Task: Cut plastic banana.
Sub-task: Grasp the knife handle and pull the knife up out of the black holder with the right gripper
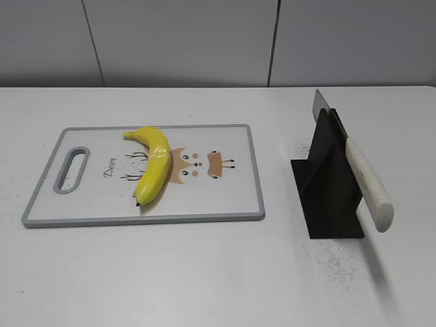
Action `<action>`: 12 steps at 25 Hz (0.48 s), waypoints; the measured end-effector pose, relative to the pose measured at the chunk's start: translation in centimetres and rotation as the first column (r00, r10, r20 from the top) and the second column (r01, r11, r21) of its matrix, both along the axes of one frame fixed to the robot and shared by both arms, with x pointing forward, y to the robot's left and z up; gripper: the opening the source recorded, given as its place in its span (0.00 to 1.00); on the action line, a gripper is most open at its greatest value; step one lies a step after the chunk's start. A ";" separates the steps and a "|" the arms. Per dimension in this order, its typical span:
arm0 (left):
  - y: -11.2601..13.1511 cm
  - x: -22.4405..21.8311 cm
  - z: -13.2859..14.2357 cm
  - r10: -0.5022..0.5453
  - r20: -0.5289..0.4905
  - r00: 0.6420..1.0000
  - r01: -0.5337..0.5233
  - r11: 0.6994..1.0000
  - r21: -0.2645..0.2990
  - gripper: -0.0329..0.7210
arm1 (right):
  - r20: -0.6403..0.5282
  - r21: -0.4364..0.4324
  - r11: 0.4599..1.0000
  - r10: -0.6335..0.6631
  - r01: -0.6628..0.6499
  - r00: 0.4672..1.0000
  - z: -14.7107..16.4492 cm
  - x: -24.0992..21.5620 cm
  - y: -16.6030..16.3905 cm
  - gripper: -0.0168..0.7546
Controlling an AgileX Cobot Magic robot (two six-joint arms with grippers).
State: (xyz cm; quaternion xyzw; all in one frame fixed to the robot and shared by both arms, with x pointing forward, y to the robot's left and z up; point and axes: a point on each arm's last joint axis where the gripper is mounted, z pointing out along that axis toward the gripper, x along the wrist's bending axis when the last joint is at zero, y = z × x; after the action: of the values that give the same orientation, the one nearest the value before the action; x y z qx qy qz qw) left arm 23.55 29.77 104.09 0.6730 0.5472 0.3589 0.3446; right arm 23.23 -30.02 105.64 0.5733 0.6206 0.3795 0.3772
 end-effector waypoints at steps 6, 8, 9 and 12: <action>0.0 0.0 0.0 0.000 0.000 1.000 0.000 1.000 0.000 0.79 | 0.000 0.000 1.000 0.000 0.000 1.000 0.0 0.0 0.0 0.78; 0.0 0.0 0.0 0.000 0.000 1.000 0.000 1.000 0.000 0.79 | 0.000 0.000 1.000 0.000 0.000 1.000 0.0 0.0 0.0 0.78; 0.0 0.0 0.0 0.000 0.000 1.000 0.000 1.000 0.000 0.79 | 0.000 0.000 1.000 0.000 0.000 1.000 0.0 0.0 0.0 0.78; 0.0 0.0 0.0 0.000 0.000 1.000 0.000 1.000 0.000 0.79 | 0.000 0.000 1.000 0.000 0.000 1.000 0.0 0.0 0.0 0.78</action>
State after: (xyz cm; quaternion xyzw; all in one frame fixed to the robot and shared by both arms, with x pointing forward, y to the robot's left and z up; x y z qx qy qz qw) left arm 23.55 29.77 104.09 0.6730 0.5472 0.3589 0.3446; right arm 23.23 -30.02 105.64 0.5733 0.6206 0.3795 0.3772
